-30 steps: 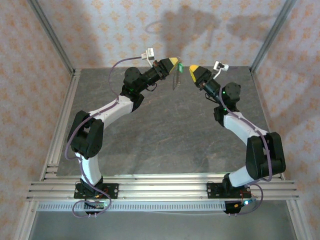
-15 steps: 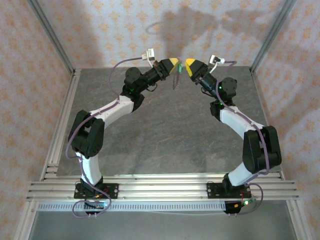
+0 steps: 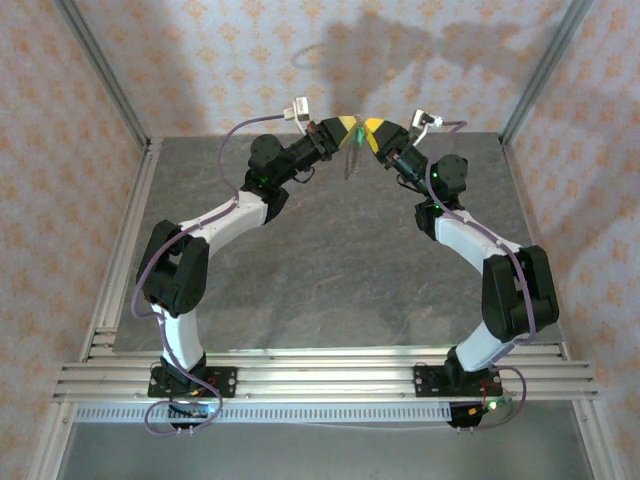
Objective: Put the keys on the keyring
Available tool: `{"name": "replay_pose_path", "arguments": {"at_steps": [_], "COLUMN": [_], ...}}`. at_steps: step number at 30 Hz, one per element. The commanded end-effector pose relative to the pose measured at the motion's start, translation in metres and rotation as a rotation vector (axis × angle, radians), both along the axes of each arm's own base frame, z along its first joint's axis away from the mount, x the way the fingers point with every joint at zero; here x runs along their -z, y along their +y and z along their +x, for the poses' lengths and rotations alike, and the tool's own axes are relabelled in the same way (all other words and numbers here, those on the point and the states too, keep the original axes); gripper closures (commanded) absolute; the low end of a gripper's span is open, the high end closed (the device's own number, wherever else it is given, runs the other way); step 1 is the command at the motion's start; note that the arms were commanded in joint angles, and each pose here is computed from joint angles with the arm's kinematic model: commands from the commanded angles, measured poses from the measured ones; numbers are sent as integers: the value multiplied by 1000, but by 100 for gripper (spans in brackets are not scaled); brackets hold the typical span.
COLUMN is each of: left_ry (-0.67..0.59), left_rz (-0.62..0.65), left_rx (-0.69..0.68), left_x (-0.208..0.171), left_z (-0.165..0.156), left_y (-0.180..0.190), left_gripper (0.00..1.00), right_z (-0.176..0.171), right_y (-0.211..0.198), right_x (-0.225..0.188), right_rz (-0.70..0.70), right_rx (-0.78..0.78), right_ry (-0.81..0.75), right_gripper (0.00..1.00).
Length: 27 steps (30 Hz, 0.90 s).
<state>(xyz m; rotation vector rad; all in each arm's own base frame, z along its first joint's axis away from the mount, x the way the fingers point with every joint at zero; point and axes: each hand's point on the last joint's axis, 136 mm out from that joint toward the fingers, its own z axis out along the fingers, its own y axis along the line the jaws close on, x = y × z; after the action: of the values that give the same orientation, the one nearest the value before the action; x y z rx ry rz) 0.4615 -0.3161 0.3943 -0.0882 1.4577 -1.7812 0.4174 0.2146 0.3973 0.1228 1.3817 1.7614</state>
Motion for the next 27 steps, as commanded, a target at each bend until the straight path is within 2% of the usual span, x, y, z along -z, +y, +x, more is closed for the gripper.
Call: {"name": "replay_pose_path", "arguments": {"at_steps": [1,10,15,20,27], "left_ry": [-73,-72,-73,-73,-74], "left_rz": [-46,-45,-47,-48,-50], "left_rx": [-2,-4,-6,-7,-6], "left_x": [-27,-27,-28,-28,-29], "left_z": [-4,-4,-4,-4,-4], "left_y": [1,2,2,2,2], "left_gripper": [100,100,100,100,100], "right_z": [-13,-17,-17,-16,-16], "right_y": [4,5,6,5,5], "right_x": [-23,-17,-13,-9,-4], "right_rz": [22,16,13,5,-21], "right_rx": [-29,-33,-32,-30,-19], "right_ry": [-96,-92,-82,-73,-57], "right_gripper": [70,79,91,98,100]}}
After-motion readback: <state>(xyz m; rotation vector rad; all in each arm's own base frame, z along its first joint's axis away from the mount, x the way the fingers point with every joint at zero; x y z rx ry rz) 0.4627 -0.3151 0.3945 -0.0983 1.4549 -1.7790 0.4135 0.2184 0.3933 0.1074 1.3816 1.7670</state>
